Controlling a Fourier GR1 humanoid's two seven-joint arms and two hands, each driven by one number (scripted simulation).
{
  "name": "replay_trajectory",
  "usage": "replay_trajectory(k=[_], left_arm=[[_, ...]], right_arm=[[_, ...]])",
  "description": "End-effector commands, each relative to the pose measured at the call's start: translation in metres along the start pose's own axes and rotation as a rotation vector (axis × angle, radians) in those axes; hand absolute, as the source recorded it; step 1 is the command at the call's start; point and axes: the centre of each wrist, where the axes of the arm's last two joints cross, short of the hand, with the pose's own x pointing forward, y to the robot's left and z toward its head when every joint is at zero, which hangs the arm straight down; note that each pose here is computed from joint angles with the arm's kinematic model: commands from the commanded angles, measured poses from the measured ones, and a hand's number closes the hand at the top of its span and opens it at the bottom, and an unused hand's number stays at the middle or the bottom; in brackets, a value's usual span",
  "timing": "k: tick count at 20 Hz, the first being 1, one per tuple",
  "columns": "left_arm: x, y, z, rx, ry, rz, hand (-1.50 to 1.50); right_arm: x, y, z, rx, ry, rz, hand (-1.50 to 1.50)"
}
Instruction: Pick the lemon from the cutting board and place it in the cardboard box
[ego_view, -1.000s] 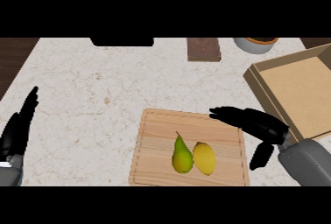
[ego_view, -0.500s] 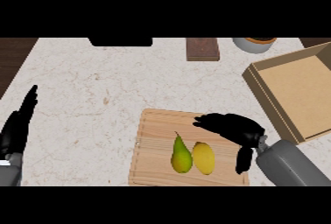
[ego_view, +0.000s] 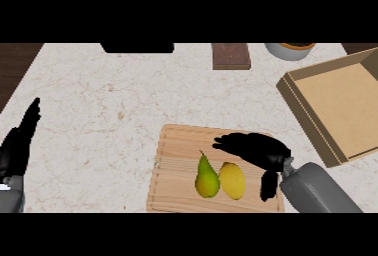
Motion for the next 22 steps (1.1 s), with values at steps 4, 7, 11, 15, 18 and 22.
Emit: replay_trajectory(k=[4, 7, 11, 15, 18, 22], left_arm=[[0.000, 0.007, -0.002, -0.005, 0.003, 0.000, 0.00], [-0.005, 0.012, -0.006, 0.001, -0.001, -0.003, 0.00], [-0.008, -0.003, 0.005, 0.006, 0.005, -0.008, 0.00], [0.012, 0.008, -0.003, -0.003, -0.017, 0.000, 0.00], [0.009, 0.002, -0.010, -0.003, -0.002, -0.013, 0.00], [0.010, 0.001, -0.005, -0.012, -0.003, -0.002, 0.00]], right_arm=[[0.024, 0.009, 0.002, 0.016, -0.076, -0.026, -1.50], [0.009, 0.011, 0.004, 0.018, -0.117, -0.028, -1.50], [0.022, -0.003, 0.004, -0.006, -0.135, -0.031, -1.50], [0.050, 0.002, 0.012, 0.037, -0.081, 0.038, -1.50], [0.047, 0.021, -0.010, 0.078, -0.016, 0.050, -1.50], [0.042, 0.041, -0.017, 0.098, 0.038, 0.024, -1.50]])
